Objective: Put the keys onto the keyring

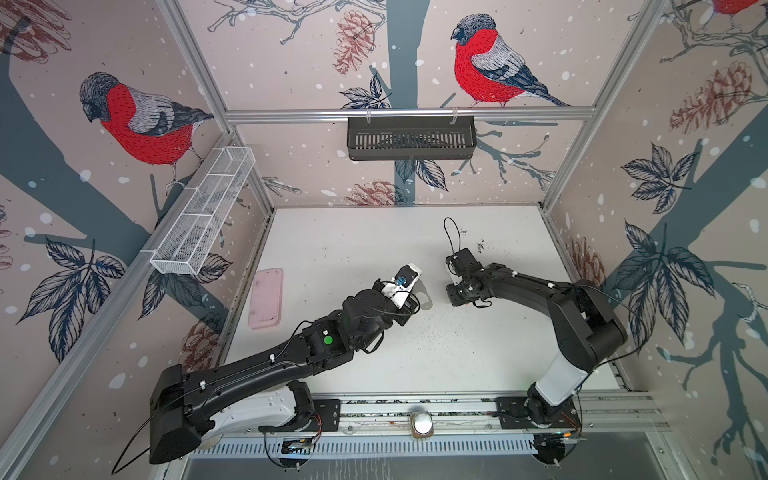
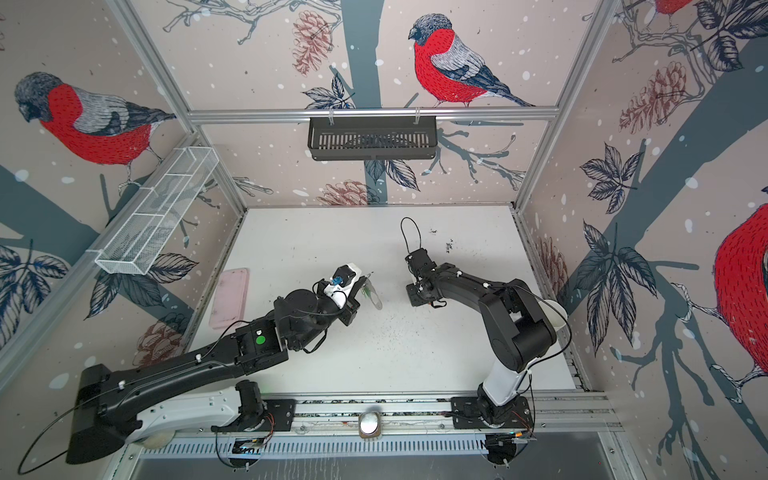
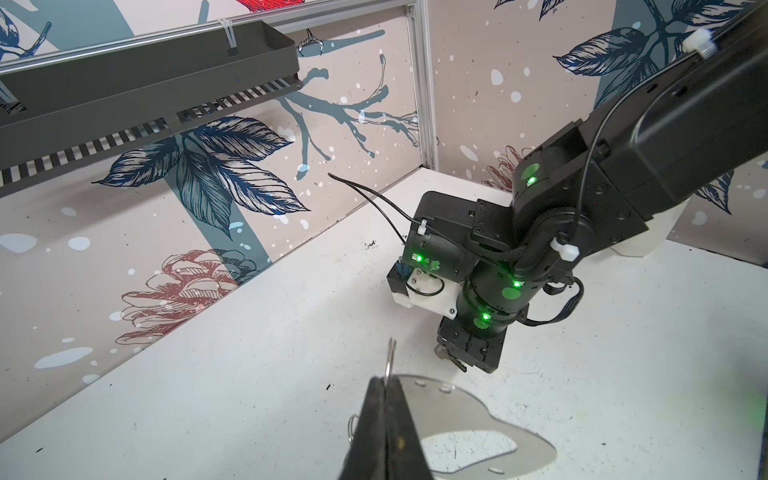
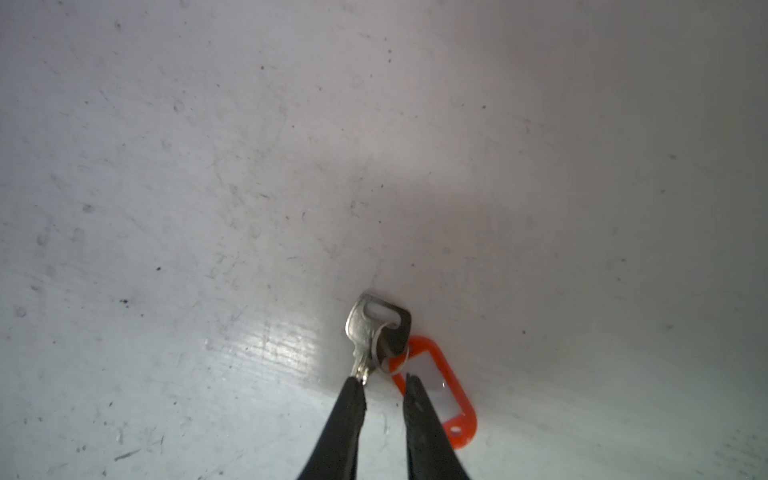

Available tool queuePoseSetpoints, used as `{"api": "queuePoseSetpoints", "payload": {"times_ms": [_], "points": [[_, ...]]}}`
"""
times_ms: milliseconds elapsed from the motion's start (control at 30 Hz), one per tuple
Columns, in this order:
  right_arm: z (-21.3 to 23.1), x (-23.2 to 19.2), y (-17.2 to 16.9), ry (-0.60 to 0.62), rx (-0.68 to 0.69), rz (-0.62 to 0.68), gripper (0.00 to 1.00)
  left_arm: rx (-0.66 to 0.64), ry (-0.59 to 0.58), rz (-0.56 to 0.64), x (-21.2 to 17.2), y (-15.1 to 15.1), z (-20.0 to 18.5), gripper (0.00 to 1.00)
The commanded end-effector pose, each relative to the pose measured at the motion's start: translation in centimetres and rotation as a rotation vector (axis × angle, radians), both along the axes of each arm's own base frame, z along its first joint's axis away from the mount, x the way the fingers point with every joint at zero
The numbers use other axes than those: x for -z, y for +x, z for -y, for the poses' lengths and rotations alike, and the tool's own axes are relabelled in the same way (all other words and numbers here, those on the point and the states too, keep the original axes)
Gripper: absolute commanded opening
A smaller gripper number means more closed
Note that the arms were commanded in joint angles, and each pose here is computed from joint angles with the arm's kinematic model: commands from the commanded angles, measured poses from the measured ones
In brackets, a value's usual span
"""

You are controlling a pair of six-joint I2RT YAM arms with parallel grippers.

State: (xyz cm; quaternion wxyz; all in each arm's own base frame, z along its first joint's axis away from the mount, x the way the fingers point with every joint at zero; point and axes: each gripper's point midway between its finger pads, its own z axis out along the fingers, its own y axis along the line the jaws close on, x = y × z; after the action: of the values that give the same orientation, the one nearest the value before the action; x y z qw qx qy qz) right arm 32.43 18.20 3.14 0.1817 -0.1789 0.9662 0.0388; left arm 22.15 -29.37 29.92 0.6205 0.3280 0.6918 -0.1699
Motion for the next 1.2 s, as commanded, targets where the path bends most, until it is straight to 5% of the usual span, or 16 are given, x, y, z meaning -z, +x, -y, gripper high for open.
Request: {"api": "queuePoseSetpoints", "payload": {"times_ms": [0, 800, 1167], "points": [[0.0, -0.2, 0.8, -0.016, 0.006, 0.027, 0.22, 0.005, -0.036, 0.008, -1.0, -0.1, 0.1, 0.0], [0.0, -0.6, 1.4, -0.002, 0.01, 0.053, 0.12, 0.005, -0.031, 0.01, -1.0, 0.0, 0.2, 0.0], [0.2, -0.2, 0.2, 0.0, -0.002, 0.059, 0.22, 0.01, -0.03, 0.006, -0.9, 0.0, 0.4, 0.0]]}}
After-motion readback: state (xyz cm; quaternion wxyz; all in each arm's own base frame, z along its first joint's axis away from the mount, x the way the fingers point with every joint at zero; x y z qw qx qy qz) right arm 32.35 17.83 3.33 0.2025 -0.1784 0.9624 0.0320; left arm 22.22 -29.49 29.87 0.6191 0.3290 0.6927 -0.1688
